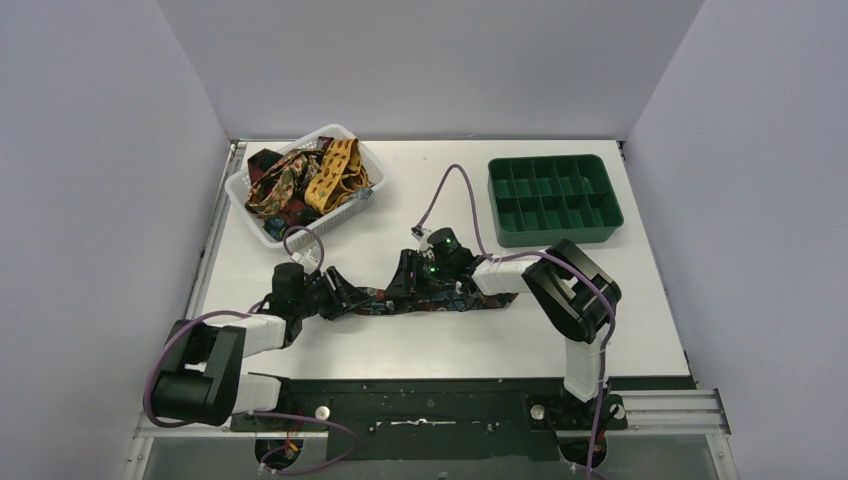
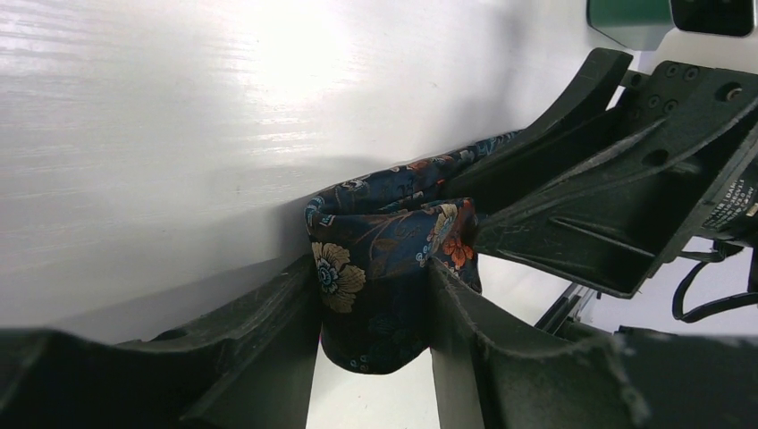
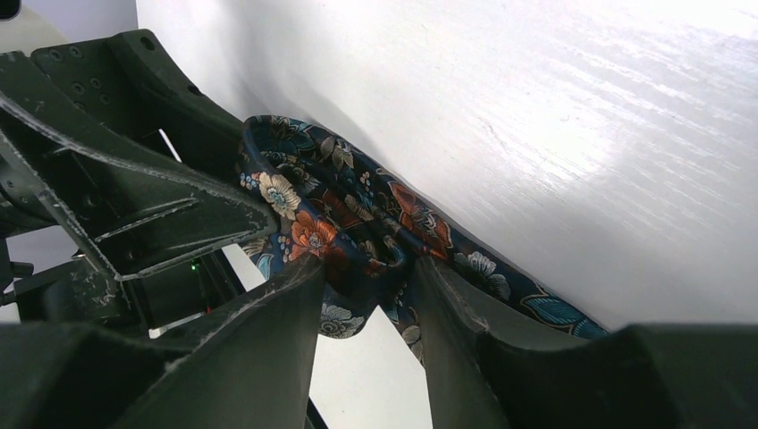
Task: Roll the ties
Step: Roll the tie at the center of the board.
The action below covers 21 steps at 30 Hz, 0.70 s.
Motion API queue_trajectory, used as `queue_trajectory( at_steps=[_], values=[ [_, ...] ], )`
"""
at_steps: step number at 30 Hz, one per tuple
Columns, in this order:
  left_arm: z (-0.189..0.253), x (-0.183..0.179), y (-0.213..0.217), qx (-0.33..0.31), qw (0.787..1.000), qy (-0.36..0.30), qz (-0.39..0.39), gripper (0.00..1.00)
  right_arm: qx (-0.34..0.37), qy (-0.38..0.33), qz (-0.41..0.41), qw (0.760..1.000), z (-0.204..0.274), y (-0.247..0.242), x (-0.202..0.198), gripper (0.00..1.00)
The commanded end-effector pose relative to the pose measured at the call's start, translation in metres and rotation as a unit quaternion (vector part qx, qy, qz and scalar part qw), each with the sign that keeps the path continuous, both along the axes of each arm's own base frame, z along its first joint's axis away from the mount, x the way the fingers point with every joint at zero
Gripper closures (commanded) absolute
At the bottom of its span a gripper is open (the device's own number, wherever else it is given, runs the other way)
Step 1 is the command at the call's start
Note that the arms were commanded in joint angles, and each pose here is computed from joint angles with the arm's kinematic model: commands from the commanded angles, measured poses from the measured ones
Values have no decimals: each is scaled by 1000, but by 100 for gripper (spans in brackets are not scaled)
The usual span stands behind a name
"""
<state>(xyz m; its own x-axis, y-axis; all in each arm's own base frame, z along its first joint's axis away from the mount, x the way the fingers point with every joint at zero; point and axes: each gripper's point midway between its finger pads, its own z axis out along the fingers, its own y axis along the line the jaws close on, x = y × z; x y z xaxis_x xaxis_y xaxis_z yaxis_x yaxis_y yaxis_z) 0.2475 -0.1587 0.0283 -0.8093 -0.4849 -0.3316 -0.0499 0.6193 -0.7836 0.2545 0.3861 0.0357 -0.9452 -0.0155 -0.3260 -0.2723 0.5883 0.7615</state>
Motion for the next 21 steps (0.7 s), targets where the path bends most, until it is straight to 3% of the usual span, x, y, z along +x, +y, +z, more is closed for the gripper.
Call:
queue_trajectory(
  at_steps=[1, 9, 16, 21],
  values=[
    [-1, 6, 6, 21, 1000, 0, 20, 58, 37, -47, 7, 998, 36, 5, 10, 54],
    [8, 9, 7, 28, 999, -4, 28, 59, 8, -122, -19, 992, 60, -25, 35, 43],
    [18, 12, 14, 39, 998, -10, 51, 59, -128, -177, -21, 976, 30, -68, 54, 45],
    [24, 14, 17, 42, 997, -15, 65, 59, -147, -175, -7, 974, 19, -76, 47, 48]
  ],
)
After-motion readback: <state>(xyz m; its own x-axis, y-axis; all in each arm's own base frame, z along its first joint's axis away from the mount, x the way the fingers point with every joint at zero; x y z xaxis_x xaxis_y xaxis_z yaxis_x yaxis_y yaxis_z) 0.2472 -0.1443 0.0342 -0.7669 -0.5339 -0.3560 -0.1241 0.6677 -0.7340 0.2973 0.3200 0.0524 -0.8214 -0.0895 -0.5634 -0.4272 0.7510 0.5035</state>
